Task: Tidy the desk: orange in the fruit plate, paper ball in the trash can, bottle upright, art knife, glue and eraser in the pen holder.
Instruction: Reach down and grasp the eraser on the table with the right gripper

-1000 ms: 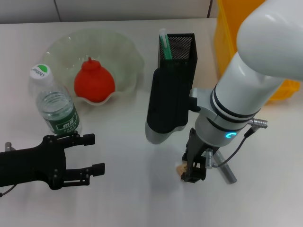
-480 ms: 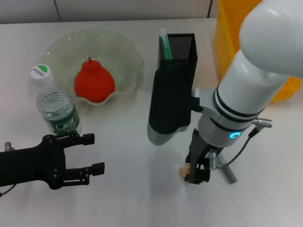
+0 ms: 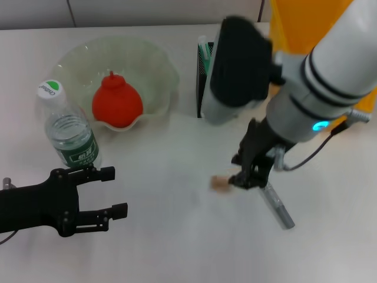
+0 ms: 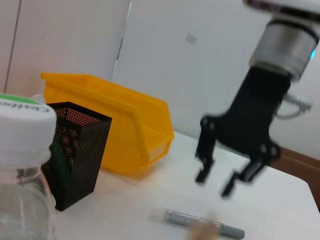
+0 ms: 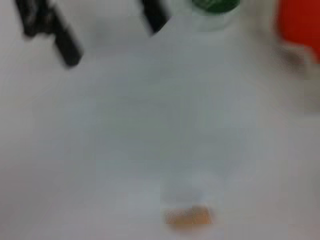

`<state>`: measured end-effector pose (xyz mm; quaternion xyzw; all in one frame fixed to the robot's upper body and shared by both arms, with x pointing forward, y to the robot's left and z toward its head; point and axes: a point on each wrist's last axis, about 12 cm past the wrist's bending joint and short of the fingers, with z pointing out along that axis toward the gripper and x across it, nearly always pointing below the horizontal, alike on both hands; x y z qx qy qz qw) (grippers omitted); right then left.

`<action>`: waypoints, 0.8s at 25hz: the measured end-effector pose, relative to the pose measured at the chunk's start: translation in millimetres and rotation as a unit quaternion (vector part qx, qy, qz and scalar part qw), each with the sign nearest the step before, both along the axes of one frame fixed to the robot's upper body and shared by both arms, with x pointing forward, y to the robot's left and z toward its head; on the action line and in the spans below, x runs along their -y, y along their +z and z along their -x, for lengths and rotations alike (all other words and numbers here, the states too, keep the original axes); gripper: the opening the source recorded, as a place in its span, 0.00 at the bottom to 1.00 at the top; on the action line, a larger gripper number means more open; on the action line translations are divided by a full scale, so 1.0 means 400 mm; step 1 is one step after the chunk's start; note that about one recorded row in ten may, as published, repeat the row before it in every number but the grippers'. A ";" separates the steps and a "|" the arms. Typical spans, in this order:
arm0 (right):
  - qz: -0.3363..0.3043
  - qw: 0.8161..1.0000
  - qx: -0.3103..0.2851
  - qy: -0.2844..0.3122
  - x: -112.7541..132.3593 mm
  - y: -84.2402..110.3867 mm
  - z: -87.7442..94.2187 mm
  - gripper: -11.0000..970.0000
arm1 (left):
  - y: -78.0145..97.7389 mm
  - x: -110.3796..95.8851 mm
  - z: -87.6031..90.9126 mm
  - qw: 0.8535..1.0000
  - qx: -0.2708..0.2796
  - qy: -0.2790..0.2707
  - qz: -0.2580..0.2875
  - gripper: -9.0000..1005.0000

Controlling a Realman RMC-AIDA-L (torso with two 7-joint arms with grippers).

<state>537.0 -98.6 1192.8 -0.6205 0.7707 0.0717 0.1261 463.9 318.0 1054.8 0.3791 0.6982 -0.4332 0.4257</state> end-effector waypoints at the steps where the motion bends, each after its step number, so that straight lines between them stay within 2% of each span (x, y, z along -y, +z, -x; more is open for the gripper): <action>1: -0.007 1.000 0.009 -0.006 0.005 0.017 -0.004 0.33 | 0.000 0.000 0.001 1.000 0.000 0.000 0.000 0.84; 2: -0.018 0.999 0.036 -0.023 0.022 0.058 -0.016 0.32 | 0.000 -0.001 0.001 1.000 0.000 0.001 0.000 0.84; 3: -0.018 0.999 0.036 -0.023 0.022 0.058 -0.016 0.31 | 0.000 -0.001 0.001 1.000 0.000 0.001 0.000 0.84; 4: -0.037 0.996 0.071 -0.049 0.040 0.104 -0.033 0.31 | 0.000 -0.001 0.001 1.000 0.000 0.001 0.000 0.84; 5: -0.037 0.996 0.071 -0.049 0.040 0.104 -0.033 0.30 | 0.000 -0.001 0.001 1.000 0.000 0.001 0.000 0.84; 7: -0.071 0.988 0.107 -0.084 0.063 0.155 -0.062 0.28 | 0.000 -0.001 0.001 1.000 0.001 0.001 0.000 0.84; 9: -0.079 0.987 0.109 -0.093 0.069 0.161 -0.076 0.27 | 0.000 -0.001 0.001 1.000 0.001 0.001 0.000 0.84; 14: -0.074 0.989 0.099 -0.087 0.058 0.146 -0.079 0.06 | -0.001 0.000 0.002 1.000 -0.001 0.001 0.001 0.84; 19: -0.094 0.992 0.061 -0.052 0.027 0.135 -0.050 0.07 | 0.011 -0.007 0.004 1.000 -0.009 -0.012 0.005 0.84; 20: -0.099 0.993 0.048 -0.046 0.023 0.133 -0.044 0.11 | 0.014 -0.010 0.004 1.000 -0.011 -0.016 0.005 0.84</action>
